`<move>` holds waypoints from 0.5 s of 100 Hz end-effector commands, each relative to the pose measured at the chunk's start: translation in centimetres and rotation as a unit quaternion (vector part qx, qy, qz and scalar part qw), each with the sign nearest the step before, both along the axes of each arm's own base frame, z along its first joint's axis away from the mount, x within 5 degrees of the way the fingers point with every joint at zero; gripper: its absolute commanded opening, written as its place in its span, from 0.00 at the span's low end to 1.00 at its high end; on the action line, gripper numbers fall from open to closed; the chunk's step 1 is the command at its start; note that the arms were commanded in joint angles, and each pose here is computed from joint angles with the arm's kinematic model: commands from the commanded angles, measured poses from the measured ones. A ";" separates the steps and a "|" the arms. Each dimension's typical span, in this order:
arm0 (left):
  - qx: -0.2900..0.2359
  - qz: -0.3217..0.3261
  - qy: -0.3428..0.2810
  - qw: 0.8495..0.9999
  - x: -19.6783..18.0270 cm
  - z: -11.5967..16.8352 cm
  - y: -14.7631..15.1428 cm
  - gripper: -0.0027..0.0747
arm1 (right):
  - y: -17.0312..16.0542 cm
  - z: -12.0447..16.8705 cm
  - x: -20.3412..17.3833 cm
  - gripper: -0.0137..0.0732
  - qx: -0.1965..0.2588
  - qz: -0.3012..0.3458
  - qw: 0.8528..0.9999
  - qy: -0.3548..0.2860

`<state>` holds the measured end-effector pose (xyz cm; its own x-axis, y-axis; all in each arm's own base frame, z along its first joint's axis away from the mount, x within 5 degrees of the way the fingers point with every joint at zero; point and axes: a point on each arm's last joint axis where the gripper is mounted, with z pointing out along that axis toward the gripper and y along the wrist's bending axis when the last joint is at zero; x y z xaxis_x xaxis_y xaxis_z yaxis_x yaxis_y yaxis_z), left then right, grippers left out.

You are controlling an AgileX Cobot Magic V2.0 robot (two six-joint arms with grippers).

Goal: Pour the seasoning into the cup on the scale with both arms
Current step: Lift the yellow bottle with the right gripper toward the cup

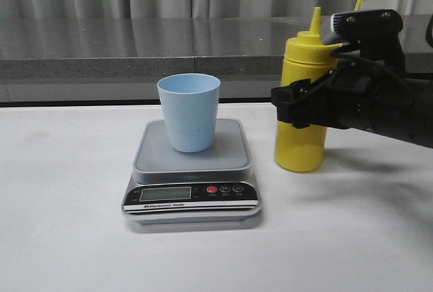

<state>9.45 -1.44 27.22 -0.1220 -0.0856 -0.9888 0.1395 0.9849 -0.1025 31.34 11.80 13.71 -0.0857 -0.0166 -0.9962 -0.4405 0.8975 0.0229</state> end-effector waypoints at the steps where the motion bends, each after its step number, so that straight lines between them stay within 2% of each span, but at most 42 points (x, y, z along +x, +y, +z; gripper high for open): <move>1: -0.011 0.008 -0.046 0.999 0.1 1.6 0.1 0.01 | 0.2 3.3 0.2 0.47 0.040 0.008 0.994 -0.102; 12: -0.011 0.008 -0.046 0.999 0.1 1.6 0.1 0.01 | 0.3 3.8 0.0 0.47 0.017 0.018 0.994 -0.111; 26: -0.011 0.008 -0.046 0.999 0.1 1.6 0.1 0.01 | 0.6 5.2 -0.4 0.47 -0.038 0.038 0.991 -0.125; 40: -0.011 0.008 -0.046 0.999 0.1 1.6 0.1 0.01 | 0.3 6.4 -0.8 0.47 -0.082 0.035 0.991 -0.104; 50: -0.011 0.008 -0.046 0.999 0.1 1.6 0.1 0.01 | 0.3 7.0 -0.9 0.47 -0.130 0.042 0.987 -0.088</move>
